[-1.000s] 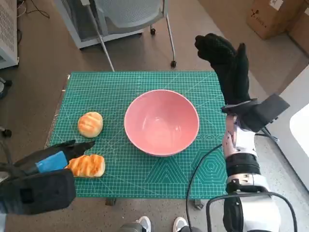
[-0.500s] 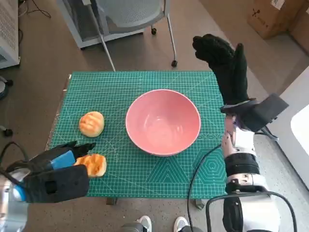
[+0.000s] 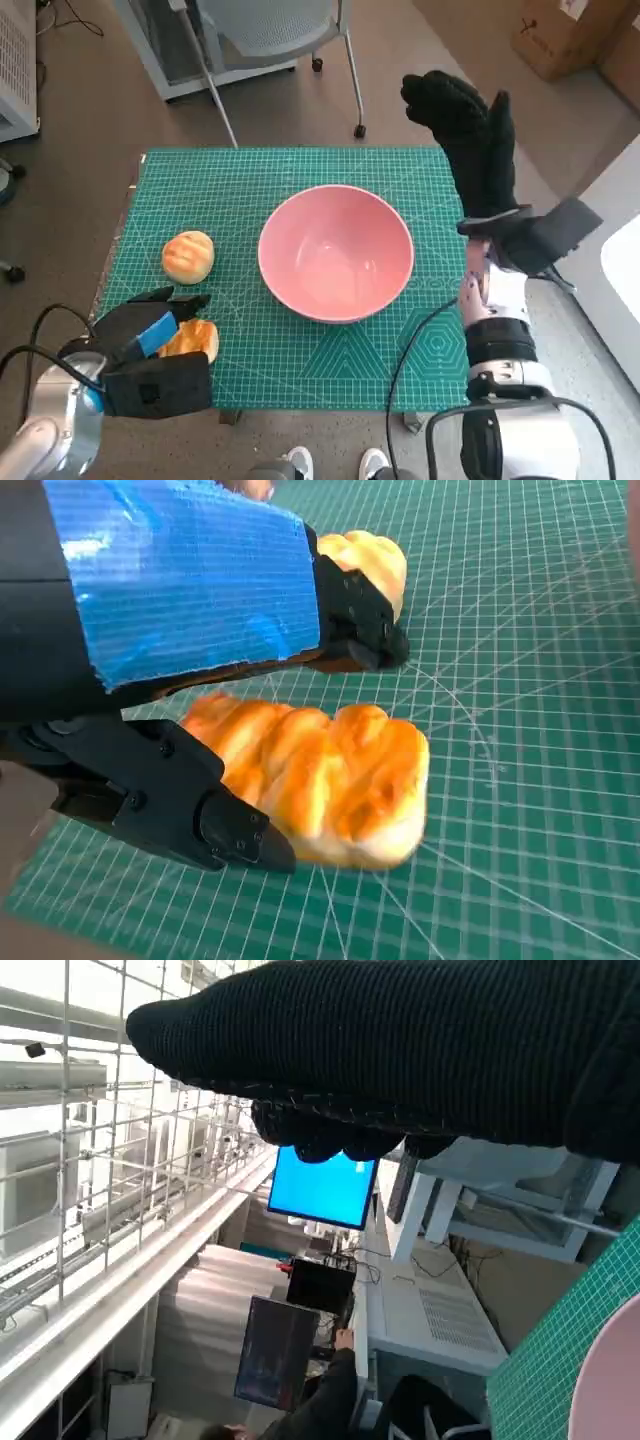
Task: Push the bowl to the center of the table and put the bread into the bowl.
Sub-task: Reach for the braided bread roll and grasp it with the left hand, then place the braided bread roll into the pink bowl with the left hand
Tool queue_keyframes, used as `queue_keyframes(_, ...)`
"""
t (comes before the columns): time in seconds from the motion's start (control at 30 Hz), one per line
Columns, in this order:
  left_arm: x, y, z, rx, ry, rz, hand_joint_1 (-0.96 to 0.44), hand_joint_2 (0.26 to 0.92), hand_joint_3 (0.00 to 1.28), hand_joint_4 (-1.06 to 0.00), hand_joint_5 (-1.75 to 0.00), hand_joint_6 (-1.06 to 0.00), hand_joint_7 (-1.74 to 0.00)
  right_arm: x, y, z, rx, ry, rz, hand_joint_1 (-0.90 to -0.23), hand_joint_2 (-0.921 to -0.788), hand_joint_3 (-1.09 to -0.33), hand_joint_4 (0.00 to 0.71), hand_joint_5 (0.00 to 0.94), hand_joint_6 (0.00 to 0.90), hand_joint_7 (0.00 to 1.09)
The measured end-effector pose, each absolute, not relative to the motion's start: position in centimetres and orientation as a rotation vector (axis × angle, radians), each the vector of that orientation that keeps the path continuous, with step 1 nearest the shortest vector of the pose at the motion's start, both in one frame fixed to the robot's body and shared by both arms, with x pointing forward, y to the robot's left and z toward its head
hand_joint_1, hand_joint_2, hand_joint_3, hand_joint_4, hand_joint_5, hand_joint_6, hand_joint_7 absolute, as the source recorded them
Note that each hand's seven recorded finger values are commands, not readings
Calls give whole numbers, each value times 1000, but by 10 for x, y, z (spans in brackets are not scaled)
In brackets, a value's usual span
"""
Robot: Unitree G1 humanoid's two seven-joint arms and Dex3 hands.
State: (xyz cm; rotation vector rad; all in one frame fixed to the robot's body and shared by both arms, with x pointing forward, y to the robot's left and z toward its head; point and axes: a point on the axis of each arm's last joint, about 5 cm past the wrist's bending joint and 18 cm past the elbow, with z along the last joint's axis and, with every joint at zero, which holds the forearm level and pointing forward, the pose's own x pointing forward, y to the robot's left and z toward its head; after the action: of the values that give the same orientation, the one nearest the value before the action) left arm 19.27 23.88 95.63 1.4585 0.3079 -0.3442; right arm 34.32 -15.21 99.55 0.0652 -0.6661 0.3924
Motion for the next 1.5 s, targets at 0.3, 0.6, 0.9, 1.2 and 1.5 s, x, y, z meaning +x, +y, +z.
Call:
queue_keyframes(0.3, 195, 241, 953, 1519, 230, -375, 8, 920, 77, -668, -1204, -638, -1042, 342, -153, 994, 61, -669, 399, -602, -921, -502, 265, 5, 426, 11)
queue_keyframes(0.6, 192, 242, 981, 1429, 156, -405, 4, 915, 26, -730, -1134, -702, -1074, 341, -157, 991, 56, -662, 396, -588, -921, -500, 259, 1, 427, 9)
queue_keyframes(0.9, 190, 232, 1043, 1328, -182, -281, 4, 900, 6, -751, -1151, -799, -930, 341, -156, 991, 55, -660, 398, -597, -921, -502, 252, 0, 426, 8)
queue_keyframes(1.2, 212, 212, 1086, 1312, -579, -199, 3, 892, 7, -768, -1059, -808, -989, 341, -157, 990, 59, -659, 397, -601, -921, -498, 252, 1, 430, 9)
queue_keyframes(1.5, 239, 167, 1106, 1280, -806, -287, 2, 912, 16, -725, -1061, -743, -1099, 340, -157, 987, 60, -649, 400, -600, -921, -485, 251, 0, 429, 7)
